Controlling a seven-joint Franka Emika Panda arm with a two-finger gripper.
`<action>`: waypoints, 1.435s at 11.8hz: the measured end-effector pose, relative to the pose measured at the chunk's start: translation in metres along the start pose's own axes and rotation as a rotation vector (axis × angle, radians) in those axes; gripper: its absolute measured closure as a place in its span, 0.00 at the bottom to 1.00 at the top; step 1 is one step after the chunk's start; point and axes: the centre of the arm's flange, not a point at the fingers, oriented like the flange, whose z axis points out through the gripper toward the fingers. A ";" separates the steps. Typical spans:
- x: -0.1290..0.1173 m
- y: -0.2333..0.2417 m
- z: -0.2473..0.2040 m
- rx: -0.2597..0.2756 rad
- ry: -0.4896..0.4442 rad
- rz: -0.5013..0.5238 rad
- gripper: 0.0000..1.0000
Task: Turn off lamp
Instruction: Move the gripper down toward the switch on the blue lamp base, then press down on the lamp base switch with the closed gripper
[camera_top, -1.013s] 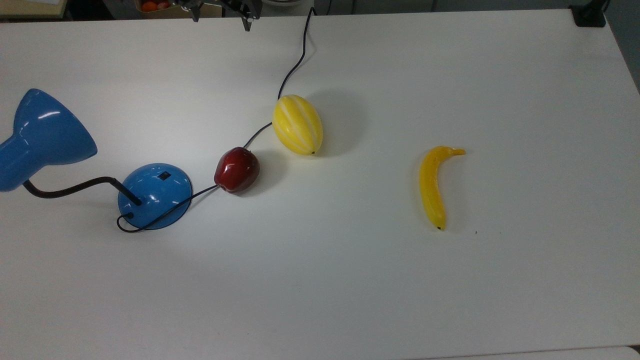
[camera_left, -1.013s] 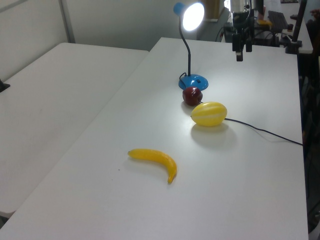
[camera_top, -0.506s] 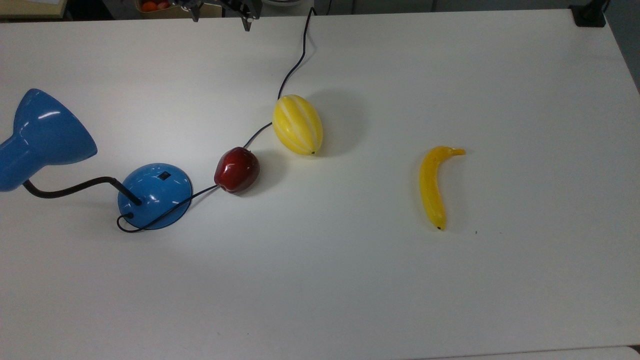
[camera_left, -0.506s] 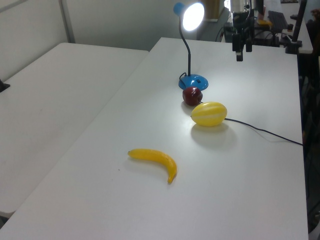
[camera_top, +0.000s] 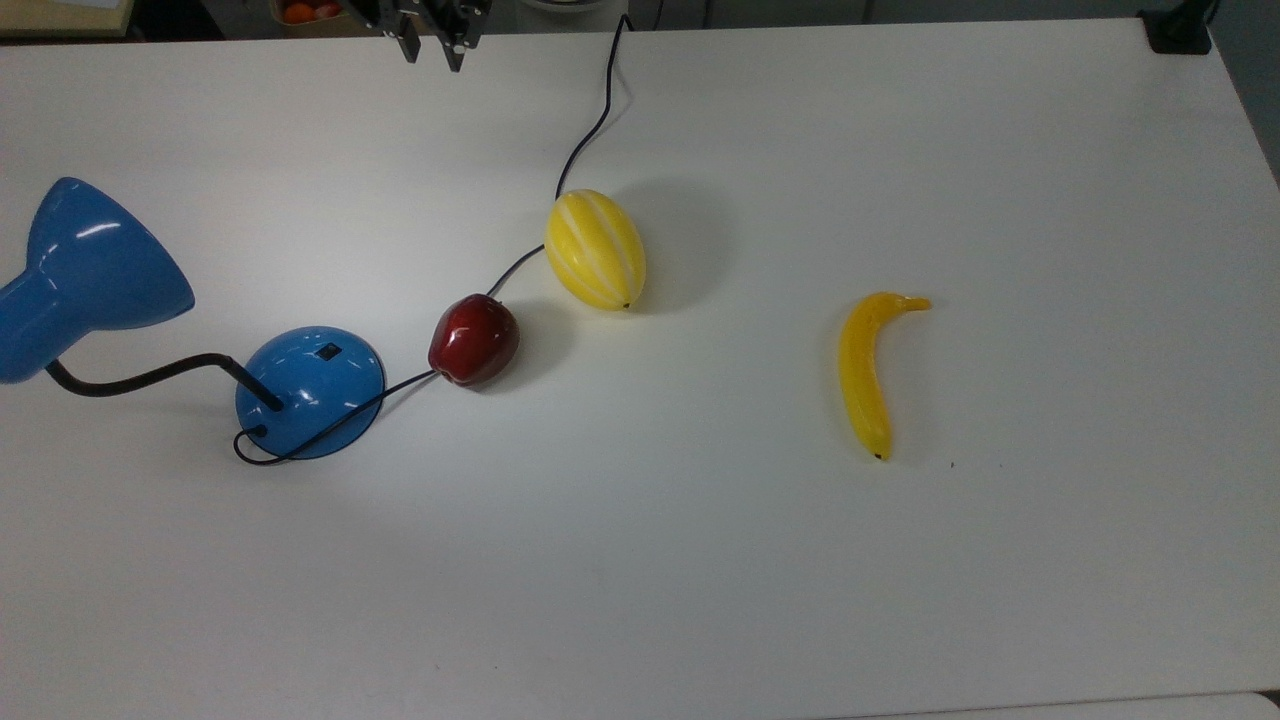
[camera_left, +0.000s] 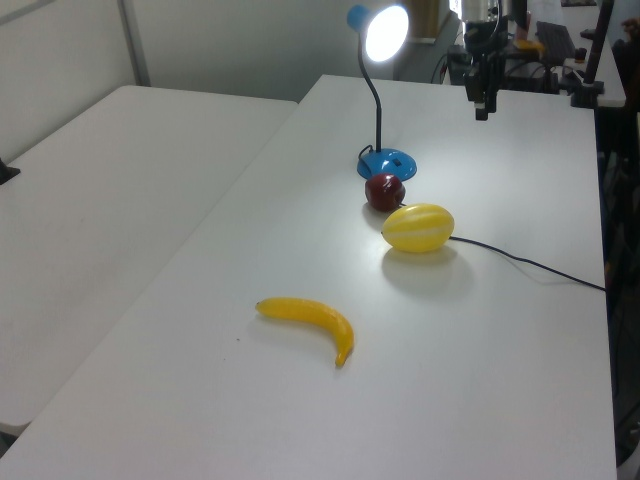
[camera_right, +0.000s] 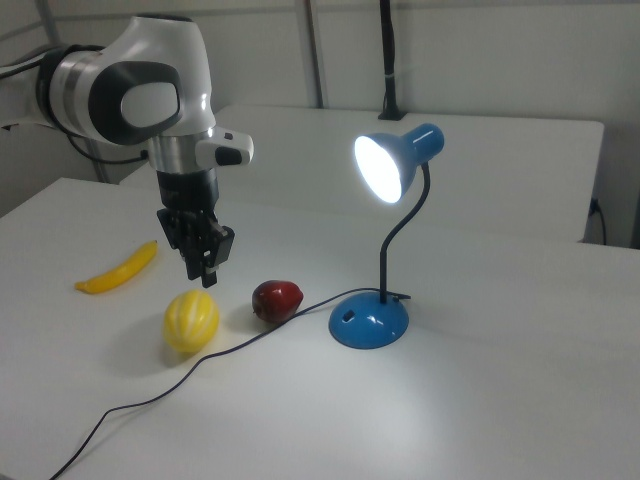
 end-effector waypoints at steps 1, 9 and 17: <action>0.005 0.005 0.000 0.003 0.025 0.010 0.78; 0.080 0.052 0.050 0.016 0.246 0.169 0.99; 0.154 0.078 0.150 0.035 0.461 0.316 0.99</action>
